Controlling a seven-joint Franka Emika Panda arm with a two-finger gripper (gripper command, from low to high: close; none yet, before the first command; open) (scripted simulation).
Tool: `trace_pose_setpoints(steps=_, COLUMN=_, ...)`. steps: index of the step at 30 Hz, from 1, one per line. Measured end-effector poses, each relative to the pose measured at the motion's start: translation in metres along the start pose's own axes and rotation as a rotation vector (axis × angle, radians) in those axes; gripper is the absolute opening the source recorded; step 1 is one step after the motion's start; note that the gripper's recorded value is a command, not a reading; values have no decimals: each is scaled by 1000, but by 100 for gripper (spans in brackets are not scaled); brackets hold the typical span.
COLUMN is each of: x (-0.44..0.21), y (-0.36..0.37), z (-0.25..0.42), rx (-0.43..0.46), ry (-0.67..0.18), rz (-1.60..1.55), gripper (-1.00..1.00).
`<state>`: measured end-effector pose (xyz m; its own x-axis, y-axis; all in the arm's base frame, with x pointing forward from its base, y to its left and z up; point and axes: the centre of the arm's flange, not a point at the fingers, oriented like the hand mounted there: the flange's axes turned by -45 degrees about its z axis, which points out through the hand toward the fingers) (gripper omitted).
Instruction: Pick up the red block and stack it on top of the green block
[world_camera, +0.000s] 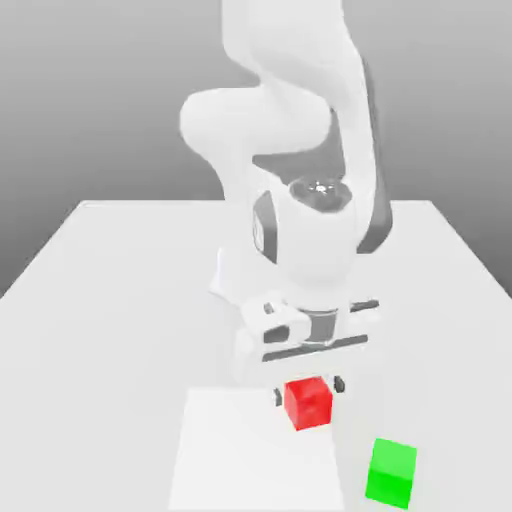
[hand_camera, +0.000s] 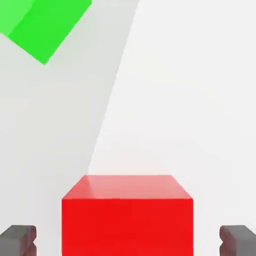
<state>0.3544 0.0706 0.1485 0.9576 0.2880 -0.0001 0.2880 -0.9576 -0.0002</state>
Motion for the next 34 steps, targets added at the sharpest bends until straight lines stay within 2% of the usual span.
trace_pose_setpoints(steps=5, x=0, y=0, z=2, rx=0, ry=0, rz=0, gripper=-100)
trace_pose_setpoints(steps=12, x=1, y=0, z=-55, rx=-1, ry=0, rz=-5, gripper=-100)
trace_pose_setpoints(steps=23, x=116, y=-53, z=-94, rx=3, ry=0, rz=-541, gripper=-100)
trace_pose_setpoints(steps=27, x=126, y=-57, z=-54, rx=1, ry=-1, rz=-585, gripper=-100)
trace_pose_setpoints(steps=28, x=126, y=-57, z=-41, rx=0, ry=-1, rz=-586, gripper=100)
trace_pose_setpoints(steps=34, x=126, y=-57, z=-35, rx=0, ry=0, rz=-586, gripper=100)
